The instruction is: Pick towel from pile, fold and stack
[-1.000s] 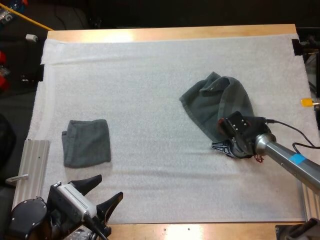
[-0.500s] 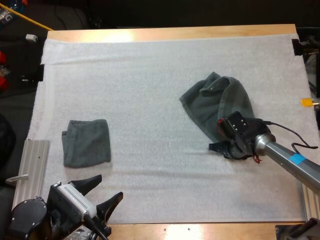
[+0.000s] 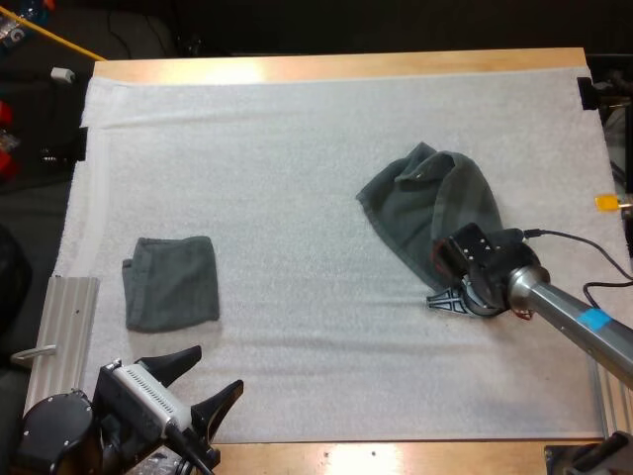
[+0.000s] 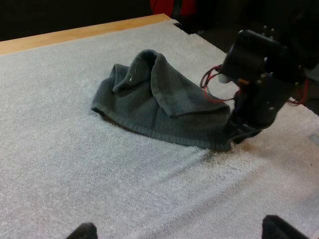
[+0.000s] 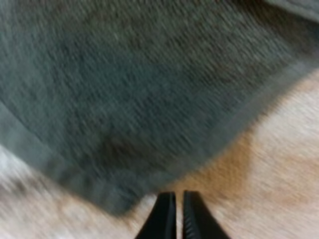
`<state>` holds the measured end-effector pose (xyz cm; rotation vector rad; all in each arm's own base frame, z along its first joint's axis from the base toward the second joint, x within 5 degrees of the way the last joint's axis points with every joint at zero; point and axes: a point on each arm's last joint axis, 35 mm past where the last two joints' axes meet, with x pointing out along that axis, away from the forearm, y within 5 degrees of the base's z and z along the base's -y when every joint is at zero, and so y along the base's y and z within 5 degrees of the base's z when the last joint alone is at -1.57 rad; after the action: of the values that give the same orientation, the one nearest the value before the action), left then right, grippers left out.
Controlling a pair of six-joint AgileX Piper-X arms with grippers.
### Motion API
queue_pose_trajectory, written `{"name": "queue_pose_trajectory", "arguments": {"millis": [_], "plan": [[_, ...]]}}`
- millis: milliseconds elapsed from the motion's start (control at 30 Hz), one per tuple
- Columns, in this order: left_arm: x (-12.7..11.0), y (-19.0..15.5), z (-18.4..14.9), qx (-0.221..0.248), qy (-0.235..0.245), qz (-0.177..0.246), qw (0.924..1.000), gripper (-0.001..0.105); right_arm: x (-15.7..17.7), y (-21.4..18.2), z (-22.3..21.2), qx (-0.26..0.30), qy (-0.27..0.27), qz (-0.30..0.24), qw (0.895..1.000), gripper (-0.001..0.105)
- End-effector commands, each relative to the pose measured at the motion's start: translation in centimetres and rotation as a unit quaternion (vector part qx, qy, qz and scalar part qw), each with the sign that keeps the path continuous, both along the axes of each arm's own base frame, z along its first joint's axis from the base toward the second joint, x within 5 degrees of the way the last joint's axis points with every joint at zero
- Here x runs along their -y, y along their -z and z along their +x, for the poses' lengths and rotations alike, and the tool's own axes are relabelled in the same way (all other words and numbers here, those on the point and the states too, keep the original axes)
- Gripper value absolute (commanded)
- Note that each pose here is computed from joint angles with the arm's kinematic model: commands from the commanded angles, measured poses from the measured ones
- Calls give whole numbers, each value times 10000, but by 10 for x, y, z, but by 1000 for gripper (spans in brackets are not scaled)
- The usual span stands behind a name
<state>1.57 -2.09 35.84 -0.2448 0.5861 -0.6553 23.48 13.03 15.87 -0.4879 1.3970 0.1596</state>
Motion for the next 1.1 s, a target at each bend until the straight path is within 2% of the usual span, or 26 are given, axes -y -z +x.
{"name": "queue_pose_trajectory", "arguments": {"millis": [0,100,167,267,367,433,500,600,733,1067], "plan": [[0,-1,-1,4,62,-1,10000,63,5,-5,-5,-162,-150,-177,9996,0],[0,-1,-1,4,62,-1,10000,63,7,-13,-14,-339,-368,-288,9983,0],[0,-1,-1,12,62,-2,10000,63,6,-17,-15,-223,-405,-225,9987,0],[0,-2,-1,26,62,-6,10000,63,2,-22,-11,126,-252,59,9996,0],[0,-2,-1,27,62,-6,10000,63,-3,-22,-6,214,-243,516,9981,2],[0,-2,-1,27,62,-6,10000,63,-6,-22,-4,282,-268,722,9966,12],[0,-2,-1,27,62,-6,10000,63,-8,-23,-1,418,-284,862,9950,29],[0,-2,-1,27,62,-6,10000,63,-10,-24,2,556,-293,941,9936,45],[0,-2,-1,27,62,-6,10000,63,-12,-18,6,527,-291,924,9939,45],[0,-2,-1,27,62,-6,10000,63,-15,16,10,36,-190,633,9978,45]]}}
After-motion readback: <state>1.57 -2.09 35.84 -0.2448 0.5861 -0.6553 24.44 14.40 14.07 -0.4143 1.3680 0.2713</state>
